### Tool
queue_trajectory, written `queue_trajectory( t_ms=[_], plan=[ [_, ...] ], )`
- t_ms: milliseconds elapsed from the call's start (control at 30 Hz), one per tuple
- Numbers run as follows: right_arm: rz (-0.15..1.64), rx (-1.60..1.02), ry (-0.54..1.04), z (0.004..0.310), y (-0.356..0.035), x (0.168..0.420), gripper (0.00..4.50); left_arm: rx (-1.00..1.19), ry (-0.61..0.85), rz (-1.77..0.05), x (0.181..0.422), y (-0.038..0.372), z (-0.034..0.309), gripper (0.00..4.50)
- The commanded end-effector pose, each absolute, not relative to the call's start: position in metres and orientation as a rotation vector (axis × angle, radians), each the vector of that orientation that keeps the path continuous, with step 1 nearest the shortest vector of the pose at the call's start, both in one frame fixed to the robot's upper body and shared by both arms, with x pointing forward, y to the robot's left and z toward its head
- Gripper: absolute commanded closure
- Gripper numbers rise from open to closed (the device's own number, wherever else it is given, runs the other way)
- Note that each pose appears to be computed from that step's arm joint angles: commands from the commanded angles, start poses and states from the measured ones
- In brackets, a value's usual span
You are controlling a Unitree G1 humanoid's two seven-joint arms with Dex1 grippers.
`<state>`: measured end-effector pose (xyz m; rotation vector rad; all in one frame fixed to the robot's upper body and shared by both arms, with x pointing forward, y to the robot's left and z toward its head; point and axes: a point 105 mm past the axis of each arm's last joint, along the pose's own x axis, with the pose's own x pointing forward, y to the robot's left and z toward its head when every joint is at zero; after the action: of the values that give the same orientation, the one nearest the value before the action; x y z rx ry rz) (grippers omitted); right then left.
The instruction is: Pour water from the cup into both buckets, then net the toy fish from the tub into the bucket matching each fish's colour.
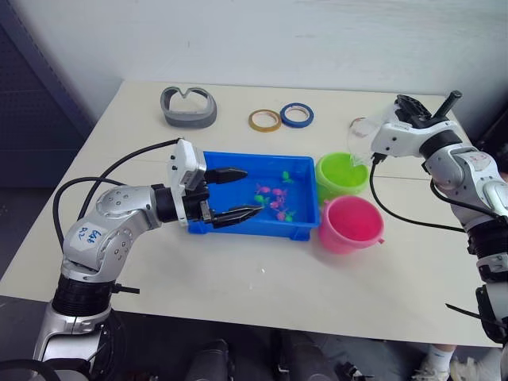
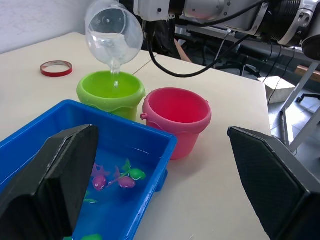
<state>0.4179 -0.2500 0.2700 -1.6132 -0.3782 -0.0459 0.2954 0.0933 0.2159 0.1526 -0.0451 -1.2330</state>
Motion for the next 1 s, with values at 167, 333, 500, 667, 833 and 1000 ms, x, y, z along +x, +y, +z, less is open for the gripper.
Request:
queue_trajectory(
  t_ms=[167, 333, 500, 667, 833, 1000],
  plan=[
    [-0.13, -1.732, -0.561, 0.309, -0.242, 0.407, 4.37, 0.173, -0.1, -1.238, 0.291, 0.093, 0.226, 0.0],
    [-0.131, -1.742, -0.579, 0.31, -0.241, 0.406, 4.37, 0.174, -0.102, -1.24, 0.291, 0.092, 0.226, 0.0],
    [-0.127, -1.716, -0.572, 0.309, -0.242, 0.408, 4.37, 0.175, -0.103, -1.243, 0.292, 0.092, 0.226, 0.0],
    [-0.163, -1.403, -0.436, 0.299, -0.268, 0.414, 4.37, 0.175, -0.101, -1.255, 0.292, 0.091, 0.225, 0.0],
    [-0.173, -0.969, -0.296, 0.273, -0.293, 0.41, 4.37, 0.114, -0.13, -1.365, 0.278, 0.078, 0.238, 0.0],
    [-0.239, -0.584, -0.218, 0.26, -0.324, 0.389, 4.37, 0.074, -0.154, -1.5, 0.26, 0.067, 0.253, 0.0]
  ],
)
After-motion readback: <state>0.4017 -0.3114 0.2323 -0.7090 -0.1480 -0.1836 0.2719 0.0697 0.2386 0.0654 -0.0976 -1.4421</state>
